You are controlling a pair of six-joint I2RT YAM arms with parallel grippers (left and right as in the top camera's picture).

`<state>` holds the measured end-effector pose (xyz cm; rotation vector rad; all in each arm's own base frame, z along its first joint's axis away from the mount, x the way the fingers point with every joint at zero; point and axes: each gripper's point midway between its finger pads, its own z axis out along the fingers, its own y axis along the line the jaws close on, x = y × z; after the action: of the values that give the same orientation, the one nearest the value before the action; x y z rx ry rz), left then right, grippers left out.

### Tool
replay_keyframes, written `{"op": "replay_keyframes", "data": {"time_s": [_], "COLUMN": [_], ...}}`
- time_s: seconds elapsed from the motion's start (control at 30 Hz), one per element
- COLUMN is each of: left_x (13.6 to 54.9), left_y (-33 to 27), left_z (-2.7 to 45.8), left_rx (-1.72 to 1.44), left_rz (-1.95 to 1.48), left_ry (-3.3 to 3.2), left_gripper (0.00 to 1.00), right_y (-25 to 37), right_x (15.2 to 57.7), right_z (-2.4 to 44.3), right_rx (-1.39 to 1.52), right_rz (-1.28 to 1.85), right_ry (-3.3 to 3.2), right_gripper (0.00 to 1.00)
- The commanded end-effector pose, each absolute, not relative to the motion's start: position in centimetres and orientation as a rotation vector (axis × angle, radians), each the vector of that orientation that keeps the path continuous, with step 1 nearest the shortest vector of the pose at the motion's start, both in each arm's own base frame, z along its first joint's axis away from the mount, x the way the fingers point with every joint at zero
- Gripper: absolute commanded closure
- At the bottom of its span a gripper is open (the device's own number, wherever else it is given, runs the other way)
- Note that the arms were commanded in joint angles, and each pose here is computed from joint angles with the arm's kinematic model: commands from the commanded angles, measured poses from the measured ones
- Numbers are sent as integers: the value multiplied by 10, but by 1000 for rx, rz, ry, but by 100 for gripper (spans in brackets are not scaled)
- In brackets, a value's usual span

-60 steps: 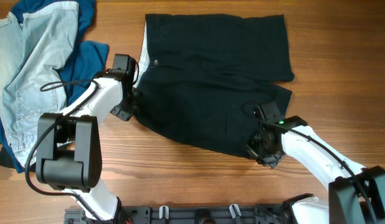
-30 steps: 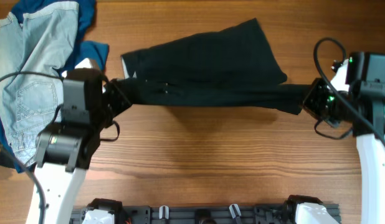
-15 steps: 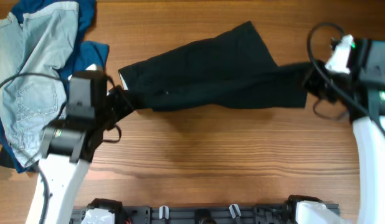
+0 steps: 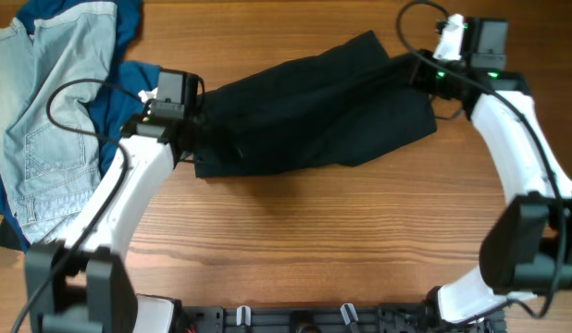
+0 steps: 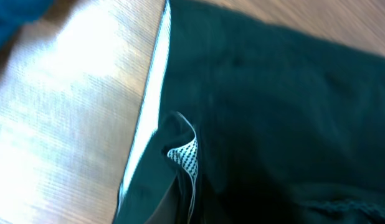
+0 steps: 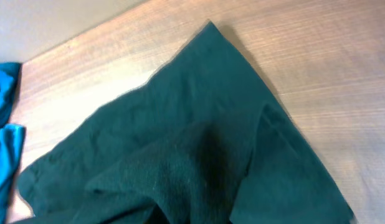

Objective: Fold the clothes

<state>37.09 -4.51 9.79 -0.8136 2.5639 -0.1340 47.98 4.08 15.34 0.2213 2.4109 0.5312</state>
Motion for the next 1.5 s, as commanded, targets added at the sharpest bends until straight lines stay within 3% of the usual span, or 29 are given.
{"op": "replay_keyframes", "data": {"time_s": [0.0, 0.27, 0.3, 0.33, 0.4, 0.43, 0.63, 0.9, 1.0, 1.07, 1.1, 1.23, 1.3, 1.47], "left_x": [393, 433, 435, 439, 442, 444, 459, 457, 448, 439, 436, 437, 441, 462], "left_y": [-11, -6, -6, -7, -7, -7, -13, -52, -70, -78, -77, -80, -82, -91], "left_z": [88, 73, 73, 72, 71, 73, 91, 144, 146, 134, 126, 90, 76, 49], "left_rx": [-884, -887, -887, -886, -885, -884, -793, -601, -513, -484, -488, -463, -462, -416], "left_rz": [75, 91, 87, 81, 73, 66, 15, -229, -330, -360, -339, -284, -281, -290], "left_ry": [2436, 2302, 2296, 2288, 2276, 2267, 2227, 2296, 2367, 2432, 2460, 2538, 2549, 2530], "left_gripper": [96, 96, 89, 71, 20, 2, 0, 0, 0, 0, 0, 7, 12, 15], "right_y": [51, 90, 91, 91, 89, 87, 92, 102, 106, 109, 113, 138, 152, 186], "right_x": [509, 543, 545, 548, 552, 554, 562, 542, 535, 531, 530, 527, 524, 515], "right_z": [139, 77, 72, 70, 69, 71, 105, 165, 158, 143, 131, 97, 84, 49], "right_rx": [140, 139, 148, 153, 155, 160, 127, -40, -72, -73, -79, -123, -149, -223], "right_rz": [437, 409, 415, 418, 412, 397, 436, 453, 469, 473, 477, 509, 529, 551], "right_ry": [2366, 2347, 2343, 2336, 2319, 2307, 2230, 2194, 2231, 2276, 2302, 2357, 2378, 2424], "right_gripper": [95, 95, 94, 84, 34, 1, 0, 0, 0, 9, 19, 89, 96, 96]}}
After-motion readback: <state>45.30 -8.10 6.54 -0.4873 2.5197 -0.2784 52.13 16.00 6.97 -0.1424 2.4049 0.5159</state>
